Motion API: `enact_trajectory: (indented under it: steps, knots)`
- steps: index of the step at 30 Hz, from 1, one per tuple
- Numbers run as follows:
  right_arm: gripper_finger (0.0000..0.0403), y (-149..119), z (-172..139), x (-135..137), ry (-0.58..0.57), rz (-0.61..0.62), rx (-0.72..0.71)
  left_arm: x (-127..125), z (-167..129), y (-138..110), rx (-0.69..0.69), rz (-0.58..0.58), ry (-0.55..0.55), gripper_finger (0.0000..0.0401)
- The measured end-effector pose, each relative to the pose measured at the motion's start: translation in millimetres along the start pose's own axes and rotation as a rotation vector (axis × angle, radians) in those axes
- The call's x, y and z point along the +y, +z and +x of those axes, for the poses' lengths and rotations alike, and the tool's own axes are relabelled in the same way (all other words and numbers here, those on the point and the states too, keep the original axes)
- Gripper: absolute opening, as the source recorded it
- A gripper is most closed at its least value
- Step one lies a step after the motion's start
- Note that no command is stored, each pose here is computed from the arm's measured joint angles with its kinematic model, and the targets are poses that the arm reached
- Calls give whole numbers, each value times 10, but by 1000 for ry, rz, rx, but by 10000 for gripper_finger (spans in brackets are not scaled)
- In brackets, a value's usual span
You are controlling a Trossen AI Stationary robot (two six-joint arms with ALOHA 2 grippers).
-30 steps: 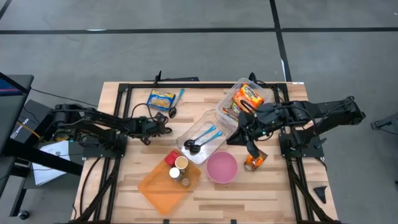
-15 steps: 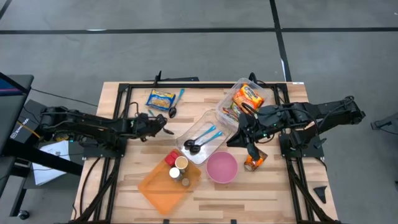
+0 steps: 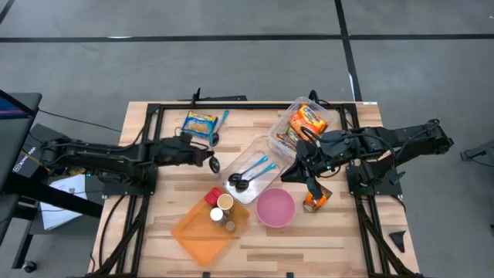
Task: Pick & Place Food Item
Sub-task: Put the blue spoon into the transparent bin
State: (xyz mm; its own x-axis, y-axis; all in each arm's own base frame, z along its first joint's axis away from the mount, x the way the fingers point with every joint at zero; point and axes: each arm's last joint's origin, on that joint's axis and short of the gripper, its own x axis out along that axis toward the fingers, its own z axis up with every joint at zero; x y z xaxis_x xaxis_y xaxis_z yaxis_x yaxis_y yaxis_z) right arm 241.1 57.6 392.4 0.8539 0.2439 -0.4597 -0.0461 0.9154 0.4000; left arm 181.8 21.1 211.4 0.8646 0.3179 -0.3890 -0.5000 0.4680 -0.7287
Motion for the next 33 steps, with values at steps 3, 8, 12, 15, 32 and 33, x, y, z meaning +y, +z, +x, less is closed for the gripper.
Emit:
enact_trajectory:
  steps: [3,8,12,15,32,33]
  knots:
    - [42,0,-1,0,0,-3,0,-75,-20,40,47,120,-135,0]
    - [42,1,-1,-2,-1,-5,0,-227,-10,119,103,264,-269,0]
    - [42,1,-1,-2,-1,-6,0,-447,71,223,129,387,-340,0]
    - [42,1,0,-2,-1,-2,0,-668,183,315,156,492,-376,0]
    - [42,-7,0,-6,-5,1,8,-1578,1153,471,635,1108,-250,0]
    - [42,-7,-1,-5,-5,1,7,-1590,1197,448,652,1128,-238,0]
